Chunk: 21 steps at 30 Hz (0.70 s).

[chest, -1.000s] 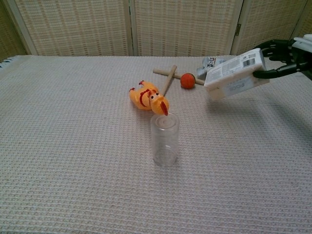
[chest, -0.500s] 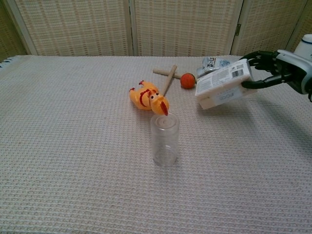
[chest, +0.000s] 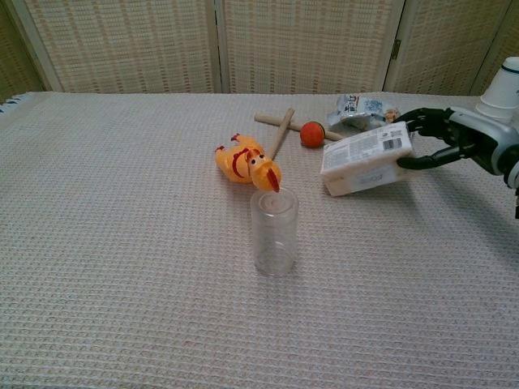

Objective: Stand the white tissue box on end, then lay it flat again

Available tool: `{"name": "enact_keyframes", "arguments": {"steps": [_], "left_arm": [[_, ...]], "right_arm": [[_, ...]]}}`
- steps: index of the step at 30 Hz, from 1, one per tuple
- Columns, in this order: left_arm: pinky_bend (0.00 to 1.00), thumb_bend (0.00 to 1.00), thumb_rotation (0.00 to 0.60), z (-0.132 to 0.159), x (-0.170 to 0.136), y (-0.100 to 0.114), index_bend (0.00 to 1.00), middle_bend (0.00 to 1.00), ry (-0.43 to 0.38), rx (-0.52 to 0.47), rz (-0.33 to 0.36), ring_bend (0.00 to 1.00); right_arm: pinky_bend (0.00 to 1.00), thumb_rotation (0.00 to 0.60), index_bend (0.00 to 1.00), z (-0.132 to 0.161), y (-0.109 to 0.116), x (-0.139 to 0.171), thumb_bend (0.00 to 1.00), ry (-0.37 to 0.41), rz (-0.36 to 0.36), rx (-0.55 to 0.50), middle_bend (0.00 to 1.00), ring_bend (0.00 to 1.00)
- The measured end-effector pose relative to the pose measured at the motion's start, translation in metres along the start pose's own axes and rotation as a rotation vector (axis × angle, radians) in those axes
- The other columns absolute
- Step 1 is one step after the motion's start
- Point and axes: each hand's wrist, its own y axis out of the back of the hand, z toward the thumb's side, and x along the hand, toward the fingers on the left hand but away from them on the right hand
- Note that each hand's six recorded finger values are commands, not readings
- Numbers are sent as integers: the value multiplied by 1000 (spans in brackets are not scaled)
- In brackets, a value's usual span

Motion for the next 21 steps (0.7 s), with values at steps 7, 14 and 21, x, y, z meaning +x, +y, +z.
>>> {"name": "enact_keyframes", "arguments": {"steps": [7,14,21], "left_arm": [[137,627,600,2,-1,2,170,0,-1,-1,10,0],[137,628,600,2,-2,1,171,0,-4,9,5,0],[138,627,600,-1,1,-3,170,0,11,16,-5,0]], "right_arm": [[0,600,406,-1,2,8,382,23,15,-53,453,268],[0,600,419,-24,8,31,383,-9,-25,-210,453,277],[0,600,419,-46,6,40,384,-80,-51,-241,454,277]]}}
